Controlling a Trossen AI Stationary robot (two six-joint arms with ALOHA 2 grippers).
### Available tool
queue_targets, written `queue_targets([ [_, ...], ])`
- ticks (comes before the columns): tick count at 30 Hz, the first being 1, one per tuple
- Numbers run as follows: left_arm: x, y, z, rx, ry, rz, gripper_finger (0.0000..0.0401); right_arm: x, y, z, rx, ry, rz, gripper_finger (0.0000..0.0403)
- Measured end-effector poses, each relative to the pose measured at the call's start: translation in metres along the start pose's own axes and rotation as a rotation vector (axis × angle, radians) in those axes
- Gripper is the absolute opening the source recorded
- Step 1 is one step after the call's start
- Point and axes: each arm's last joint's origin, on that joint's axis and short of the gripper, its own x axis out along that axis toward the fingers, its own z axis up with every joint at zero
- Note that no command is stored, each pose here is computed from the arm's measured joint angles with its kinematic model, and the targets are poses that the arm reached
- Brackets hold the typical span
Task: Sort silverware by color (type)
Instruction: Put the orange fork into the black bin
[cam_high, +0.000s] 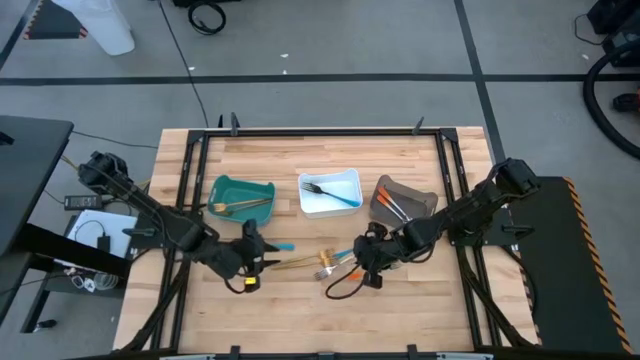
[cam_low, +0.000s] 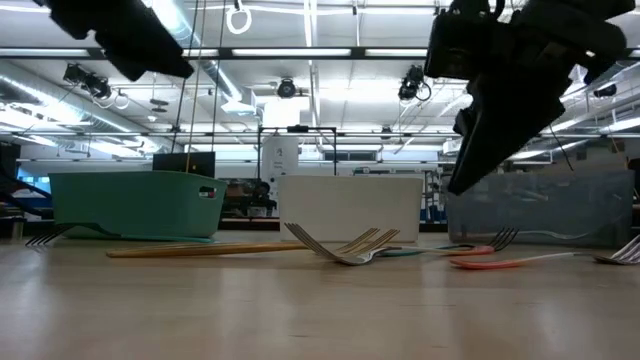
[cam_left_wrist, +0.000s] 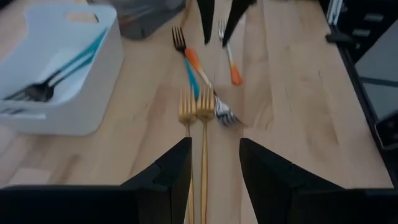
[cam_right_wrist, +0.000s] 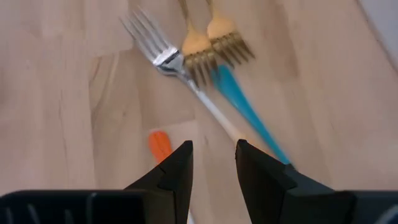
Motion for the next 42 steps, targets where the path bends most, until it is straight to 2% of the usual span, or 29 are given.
queue_targets([
  [8, -0.006, -0.007, -0.007, -0.011, 0.026, -0.025, 0.0144, -0.005, 0.002, -0.024, -0.15, 0.224, 0.015, 0.0127],
  [11, -0.007, -0.008, -0.007, -0.008, 0.026, -0.03, 0.0144, -0.007, 0.004, -0.029, -0.156, 0.264, 0.022, 0.0127],
  [21, -0.007, -0.007, -0.007, -0.009, 0.001, 0.009, 0.0144, -0.003, 0.008, -0.049, -0.191, 0.255, 0.007, 0.0127],
  [29, -0.007, -0.007, -0.006, -0.033, -0.035, 0.057, 0.0144, 0.005, 0.006, -0.058, -0.176, 0.175, 0.008, 0.0127],
  [35, -0.014, -0.016, -0.005, -0.008, -0.111, 0.065, 0.0144, 0.009, 0.002, -0.067, -0.177, 0.154, -0.016, 0.0126],
  [39, -0.015, -0.025, -0.005, 0.021, -0.172, 0.063, 0.0144, 0.009, 0.002, -0.071, -0.193, 0.143, -0.027, 0.0115],
  [42, -0.012, -0.03, -0.009, 0.047, -0.176, 0.068, 0.0144, 0.009, 0.001, -0.073, -0.197, 0.144, -0.025, 0.0091],
])
